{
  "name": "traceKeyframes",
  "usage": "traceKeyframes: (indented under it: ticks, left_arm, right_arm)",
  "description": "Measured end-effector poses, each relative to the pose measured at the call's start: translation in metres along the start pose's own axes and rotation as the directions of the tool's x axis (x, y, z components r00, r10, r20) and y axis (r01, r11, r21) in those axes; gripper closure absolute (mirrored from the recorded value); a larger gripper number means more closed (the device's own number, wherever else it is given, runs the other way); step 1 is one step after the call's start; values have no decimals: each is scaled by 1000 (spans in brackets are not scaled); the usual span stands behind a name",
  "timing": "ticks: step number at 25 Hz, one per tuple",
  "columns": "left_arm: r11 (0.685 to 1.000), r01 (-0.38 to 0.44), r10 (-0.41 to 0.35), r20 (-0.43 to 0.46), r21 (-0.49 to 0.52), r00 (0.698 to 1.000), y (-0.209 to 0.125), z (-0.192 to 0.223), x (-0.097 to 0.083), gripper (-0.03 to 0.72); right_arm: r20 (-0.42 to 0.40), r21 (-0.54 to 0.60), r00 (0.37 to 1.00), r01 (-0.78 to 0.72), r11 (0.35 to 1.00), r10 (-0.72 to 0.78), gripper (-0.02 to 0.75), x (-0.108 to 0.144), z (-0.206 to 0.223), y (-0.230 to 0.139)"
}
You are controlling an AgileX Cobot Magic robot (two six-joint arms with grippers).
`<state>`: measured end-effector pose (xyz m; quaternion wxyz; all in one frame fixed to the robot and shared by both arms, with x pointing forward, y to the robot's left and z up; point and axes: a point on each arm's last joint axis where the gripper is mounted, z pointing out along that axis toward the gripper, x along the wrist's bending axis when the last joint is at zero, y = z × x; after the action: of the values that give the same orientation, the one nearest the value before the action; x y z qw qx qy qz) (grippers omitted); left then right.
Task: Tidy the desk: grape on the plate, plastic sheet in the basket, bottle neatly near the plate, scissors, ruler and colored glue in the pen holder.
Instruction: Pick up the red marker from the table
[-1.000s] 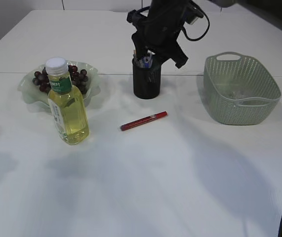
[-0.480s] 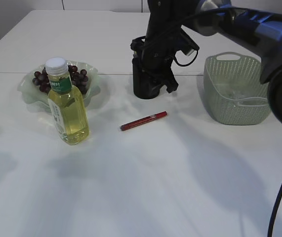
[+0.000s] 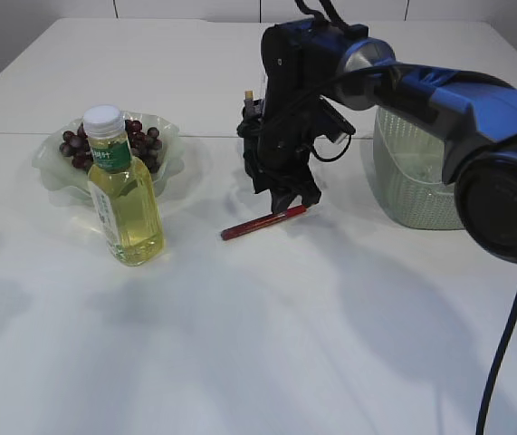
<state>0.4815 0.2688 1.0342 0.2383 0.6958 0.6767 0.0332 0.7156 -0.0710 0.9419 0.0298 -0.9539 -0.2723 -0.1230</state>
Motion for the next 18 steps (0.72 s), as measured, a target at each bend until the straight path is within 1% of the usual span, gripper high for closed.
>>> traceKeyframes:
  ticks: [5, 14, 18]
  left_arm:
    - [1000, 0, 0, 0, 0, 1000, 0, 0, 0, 316]
    - [1000, 0, 0, 0, 0, 1000, 0, 0, 0, 316]
    - [1000, 0, 0, -1, -4, 1000, 0, 0, 0, 316]
  right_arm:
    - [29, 13, 999, -24, 1000, 24, 354, -3, 17, -1]
    - [40, -16, 998, -39, 999, 40, 354, -4, 21, 2]
    - [56, -15, 997, -50, 999, 51, 354, -6, 30, 2]
